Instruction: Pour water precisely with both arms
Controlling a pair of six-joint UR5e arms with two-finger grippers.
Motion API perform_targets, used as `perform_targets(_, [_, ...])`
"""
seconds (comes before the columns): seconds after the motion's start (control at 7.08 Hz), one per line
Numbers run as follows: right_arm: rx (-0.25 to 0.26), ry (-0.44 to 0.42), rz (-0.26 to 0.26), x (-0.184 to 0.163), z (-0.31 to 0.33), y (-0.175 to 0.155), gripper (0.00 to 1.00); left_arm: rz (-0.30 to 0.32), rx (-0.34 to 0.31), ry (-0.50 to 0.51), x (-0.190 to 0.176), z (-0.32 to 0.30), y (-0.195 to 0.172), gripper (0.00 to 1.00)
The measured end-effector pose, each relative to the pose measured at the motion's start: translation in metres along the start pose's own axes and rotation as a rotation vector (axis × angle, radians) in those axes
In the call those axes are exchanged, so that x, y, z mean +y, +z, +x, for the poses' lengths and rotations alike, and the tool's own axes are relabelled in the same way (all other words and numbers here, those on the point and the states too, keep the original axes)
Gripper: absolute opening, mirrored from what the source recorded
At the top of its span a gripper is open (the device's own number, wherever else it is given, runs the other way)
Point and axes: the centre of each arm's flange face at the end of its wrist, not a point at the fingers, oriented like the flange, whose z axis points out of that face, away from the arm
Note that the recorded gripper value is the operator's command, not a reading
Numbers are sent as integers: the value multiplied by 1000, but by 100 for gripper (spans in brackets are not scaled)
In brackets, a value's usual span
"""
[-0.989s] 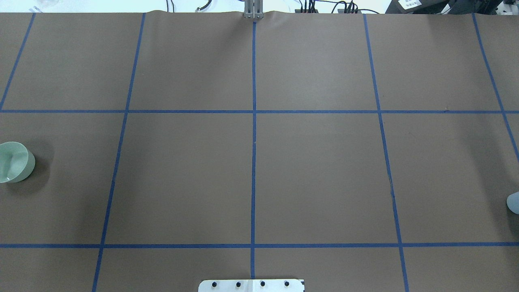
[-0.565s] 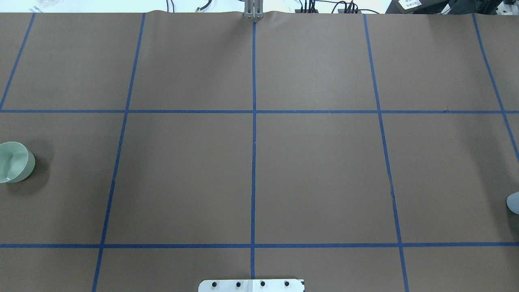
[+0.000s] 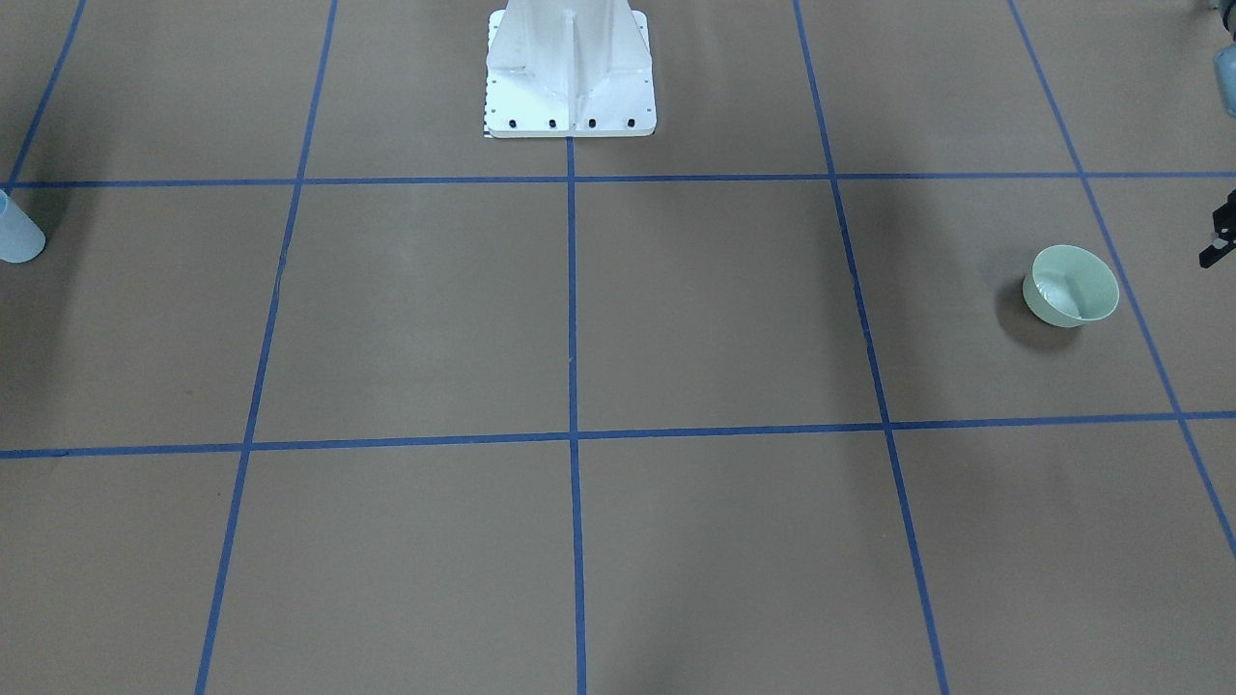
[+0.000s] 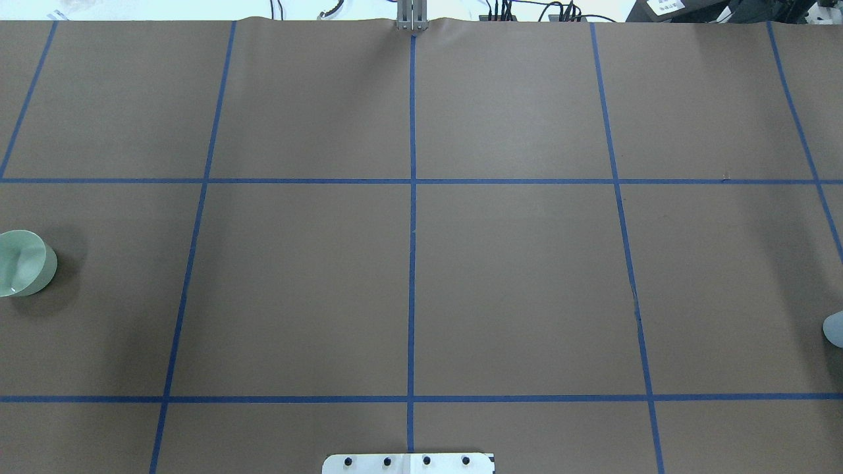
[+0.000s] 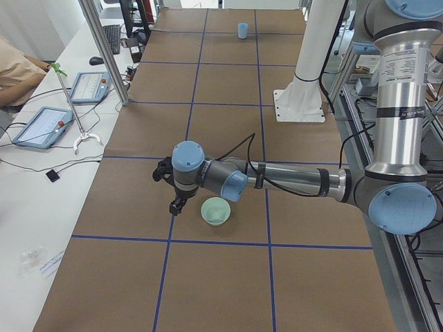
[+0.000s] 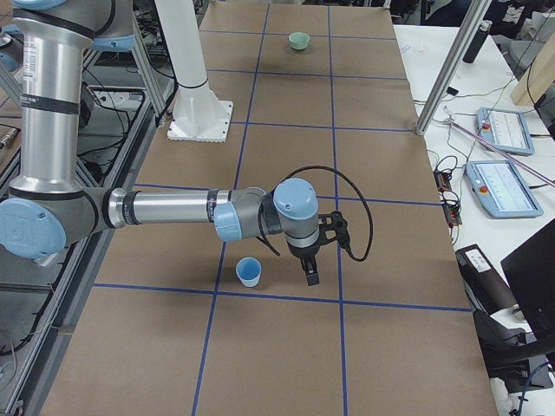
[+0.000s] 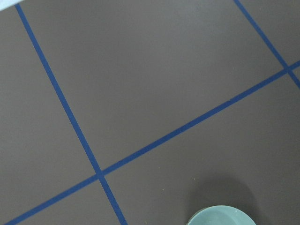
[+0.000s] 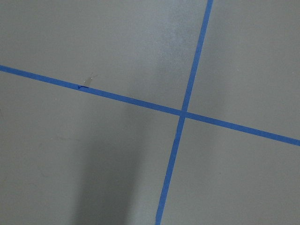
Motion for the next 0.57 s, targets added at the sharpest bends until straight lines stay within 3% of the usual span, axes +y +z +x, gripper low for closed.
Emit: perform_targets(0.57, [-1, 1, -3, 2, 1, 1, 100, 32, 17, -60, 45, -3, 101, 100])
